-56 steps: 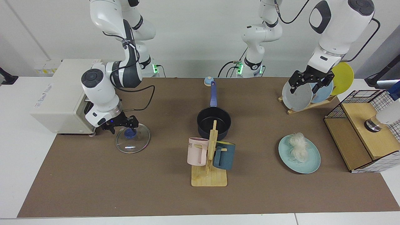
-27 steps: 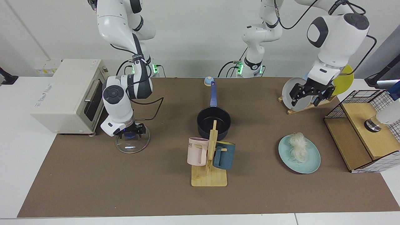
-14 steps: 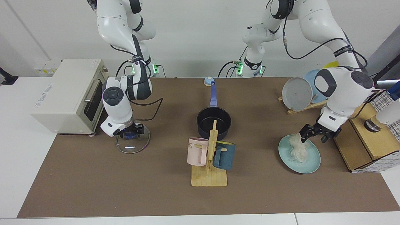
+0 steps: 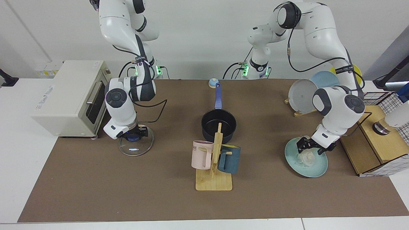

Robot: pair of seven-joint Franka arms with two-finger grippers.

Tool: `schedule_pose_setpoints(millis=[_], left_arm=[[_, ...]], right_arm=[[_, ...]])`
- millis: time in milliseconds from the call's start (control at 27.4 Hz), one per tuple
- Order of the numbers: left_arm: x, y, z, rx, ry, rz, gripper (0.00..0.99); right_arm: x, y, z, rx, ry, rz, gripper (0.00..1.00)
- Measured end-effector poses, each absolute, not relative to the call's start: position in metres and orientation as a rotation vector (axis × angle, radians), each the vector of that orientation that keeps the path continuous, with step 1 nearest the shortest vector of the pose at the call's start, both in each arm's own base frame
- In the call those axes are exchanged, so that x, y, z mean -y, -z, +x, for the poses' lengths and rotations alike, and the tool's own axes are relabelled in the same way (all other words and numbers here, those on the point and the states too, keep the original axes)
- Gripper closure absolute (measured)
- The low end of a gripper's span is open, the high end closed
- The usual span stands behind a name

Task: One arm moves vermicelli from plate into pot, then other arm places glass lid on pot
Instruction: 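Grasp the vermicelli with the left gripper while the right gripper lifts the lid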

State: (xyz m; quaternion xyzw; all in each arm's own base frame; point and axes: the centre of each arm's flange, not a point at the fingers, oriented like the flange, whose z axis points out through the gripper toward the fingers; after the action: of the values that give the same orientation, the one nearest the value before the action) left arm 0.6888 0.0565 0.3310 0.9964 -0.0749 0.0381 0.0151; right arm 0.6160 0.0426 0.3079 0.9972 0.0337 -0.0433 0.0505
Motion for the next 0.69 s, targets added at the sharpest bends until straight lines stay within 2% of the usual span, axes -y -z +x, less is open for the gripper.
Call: schedule_pose_setpoints(millis=[36, 109, 182, 255, 292, 328, 474, 547, 693], left_arm=[[-0.056, -0.326, 0.687, 0.238, -0.109, 3.1, 0.0], [-0.055, -0.32, 0.684, 0.243, -0.102, 3.099, 0.004], [-0.055, -0.316, 0.682, 0.244, -0.097, 3.098, 0.013], [-0.055, -0.314, 0.681, 0.244, -0.094, 3.098, 0.075], [-0.055, -0.314, 0.681, 0.244, -0.094, 3.098, 0.189], [-0.055, -0.314, 0.681, 0.243, -0.095, 3.098, 0.251], [-0.054, -0.317, 0.681, 0.219, -0.099, 3.099, 0.441], [-0.051, -0.317, 0.681, 0.193, -0.099, 3.098, 0.476], [-0.033, -0.316, 0.681, 0.151, -0.087, 3.086, 0.48]], right_arm=[[-0.044, -0.308, 0.616, -0.106, 0.134, 3.036, 0.5], [-0.046, -0.308, 0.615, -0.111, 0.136, 3.036, 0.56], [-0.048, -0.308, 0.615, -0.116, 0.137, 3.037, 0.56], [-0.05, -0.308, 0.615, -0.12, 0.137, 3.038, 0.56], [-0.05, -0.308, 0.615, -0.121, 0.136, 3.038, 0.56], [-0.051, -0.308, 0.615, -0.123, 0.135, 3.038, 0.56], [-0.056, -0.314, 0.617, -0.134, 0.124, 3.041, 0.56], [-0.059, -0.323, 0.62, -0.138, 0.114, 3.042, 0.56], [-0.061, -0.352, 0.627, -0.137, 0.072, 3.044, 0.56]])
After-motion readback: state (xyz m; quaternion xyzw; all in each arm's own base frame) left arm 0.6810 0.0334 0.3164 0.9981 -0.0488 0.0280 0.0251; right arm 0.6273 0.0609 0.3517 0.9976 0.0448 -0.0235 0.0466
